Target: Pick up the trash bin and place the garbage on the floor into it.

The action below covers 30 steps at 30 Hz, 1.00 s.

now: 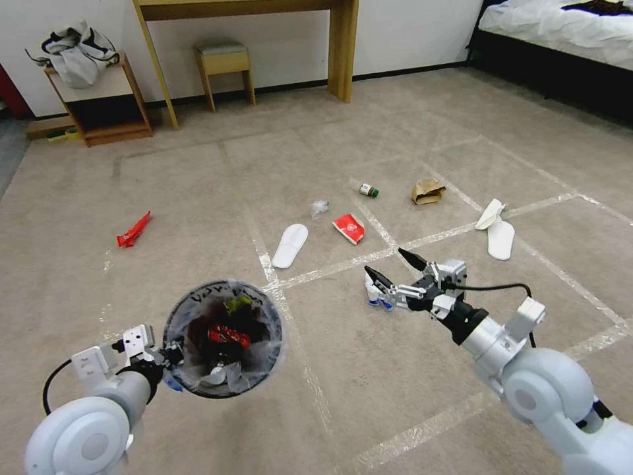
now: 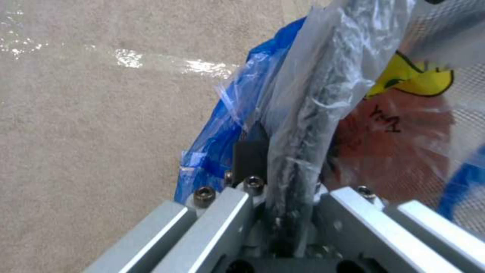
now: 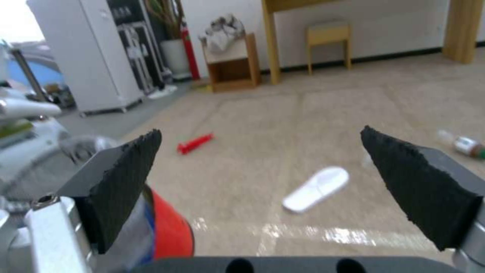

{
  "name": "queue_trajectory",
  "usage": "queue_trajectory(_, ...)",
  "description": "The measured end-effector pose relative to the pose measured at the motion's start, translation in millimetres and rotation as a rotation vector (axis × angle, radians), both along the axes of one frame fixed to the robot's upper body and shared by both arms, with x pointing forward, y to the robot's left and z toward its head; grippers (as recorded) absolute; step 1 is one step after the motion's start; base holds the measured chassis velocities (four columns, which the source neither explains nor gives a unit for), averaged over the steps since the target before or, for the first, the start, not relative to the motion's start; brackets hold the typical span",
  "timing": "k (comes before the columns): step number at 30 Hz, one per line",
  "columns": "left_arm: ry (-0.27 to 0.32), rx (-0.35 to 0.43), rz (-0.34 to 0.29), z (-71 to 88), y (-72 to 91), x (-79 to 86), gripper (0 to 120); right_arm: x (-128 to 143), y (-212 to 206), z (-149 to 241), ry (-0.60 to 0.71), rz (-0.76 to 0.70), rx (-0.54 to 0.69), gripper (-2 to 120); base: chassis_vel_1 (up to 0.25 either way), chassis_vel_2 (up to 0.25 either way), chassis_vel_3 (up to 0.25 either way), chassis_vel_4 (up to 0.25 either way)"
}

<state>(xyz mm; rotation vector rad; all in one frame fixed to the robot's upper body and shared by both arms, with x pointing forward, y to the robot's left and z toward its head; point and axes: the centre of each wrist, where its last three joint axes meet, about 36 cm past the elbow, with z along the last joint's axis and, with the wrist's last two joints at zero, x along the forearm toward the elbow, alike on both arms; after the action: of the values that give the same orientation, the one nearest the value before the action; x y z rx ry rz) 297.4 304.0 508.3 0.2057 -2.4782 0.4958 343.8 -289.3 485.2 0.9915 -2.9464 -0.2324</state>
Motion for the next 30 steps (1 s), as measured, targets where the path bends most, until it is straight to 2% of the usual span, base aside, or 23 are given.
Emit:
queue_trajectory(4,-0.007,0.003,0.006,2.2,2.0,2.9,0,-10.8,1.9,-3.8,0.008,-0.015,-0.009,100,0.000,0.000,0.000,0.000)
queue_trajectory(10,-0.027,0.017,0.031,8.0,10.7,3.8,0,-22.2,-4.8,-1.1,-0.062,-0.062,-0.086,100,0.000,0.000,0.000,0.000)
queue_trajectory(12,-0.039,0.027,0.030,13.0,14.5,1.0,0,-33.9,-9.3,0.3,-0.083,-0.079,-0.109,100,0.000,0.000,0.000,0.000)
queue_trajectory(24,-0.041,0.047,0.017,21.1,16.7,-6.6,0,-66.7,-8.8,1.7,-0.090,-0.070,-0.161,100,0.000,0.000,0.000,0.000)
queue_trajectory(30,-0.042,0.049,0.012,20.3,16.5,-7.4,0,-68.3,-7.6,-2.8,-0.096,-0.083,-0.173,100,0.000,0.000,0.000,0.000)
